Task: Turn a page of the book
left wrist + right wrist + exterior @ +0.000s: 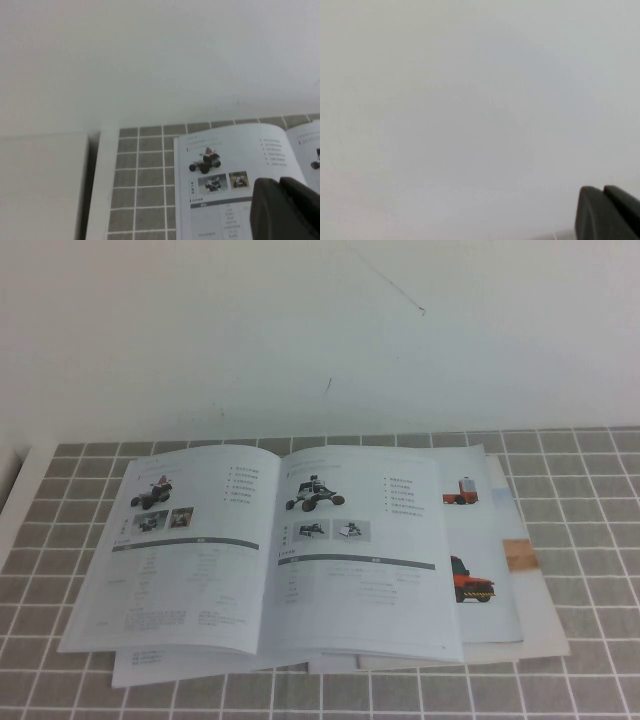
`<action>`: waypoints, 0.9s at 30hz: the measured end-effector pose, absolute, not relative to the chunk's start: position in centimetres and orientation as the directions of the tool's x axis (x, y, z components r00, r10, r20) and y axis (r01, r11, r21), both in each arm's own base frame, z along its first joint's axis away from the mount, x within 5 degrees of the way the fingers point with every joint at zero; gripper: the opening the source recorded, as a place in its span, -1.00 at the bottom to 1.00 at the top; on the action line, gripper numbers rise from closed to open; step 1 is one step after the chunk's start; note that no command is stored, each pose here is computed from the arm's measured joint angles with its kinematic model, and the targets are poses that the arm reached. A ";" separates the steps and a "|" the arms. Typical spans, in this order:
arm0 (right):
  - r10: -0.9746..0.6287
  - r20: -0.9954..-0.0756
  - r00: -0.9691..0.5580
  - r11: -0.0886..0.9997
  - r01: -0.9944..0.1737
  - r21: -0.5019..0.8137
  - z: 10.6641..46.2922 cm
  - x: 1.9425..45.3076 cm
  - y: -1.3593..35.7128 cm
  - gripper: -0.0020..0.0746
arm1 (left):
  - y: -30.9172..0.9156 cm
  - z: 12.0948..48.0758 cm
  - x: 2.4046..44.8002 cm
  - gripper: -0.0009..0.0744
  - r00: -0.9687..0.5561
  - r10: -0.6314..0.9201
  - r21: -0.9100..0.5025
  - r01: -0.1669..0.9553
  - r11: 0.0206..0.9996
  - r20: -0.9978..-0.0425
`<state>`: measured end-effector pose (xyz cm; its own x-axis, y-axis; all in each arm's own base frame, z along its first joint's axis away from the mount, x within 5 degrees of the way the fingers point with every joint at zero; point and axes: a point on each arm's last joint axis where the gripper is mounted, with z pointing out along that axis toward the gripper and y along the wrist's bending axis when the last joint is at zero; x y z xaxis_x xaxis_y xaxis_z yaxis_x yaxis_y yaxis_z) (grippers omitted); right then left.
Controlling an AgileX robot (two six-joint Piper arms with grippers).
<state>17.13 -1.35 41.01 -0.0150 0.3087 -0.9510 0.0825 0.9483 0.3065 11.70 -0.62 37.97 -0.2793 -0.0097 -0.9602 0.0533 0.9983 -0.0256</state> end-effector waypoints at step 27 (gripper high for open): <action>-0.069 -0.699 -0.711 0.744 -0.504 0.439 28.5 25.8 6.4 -0.92 | -7.5 25.1 28.2 -0.99 -0.811 0.108 -0.302 0.333 0.893 -0.575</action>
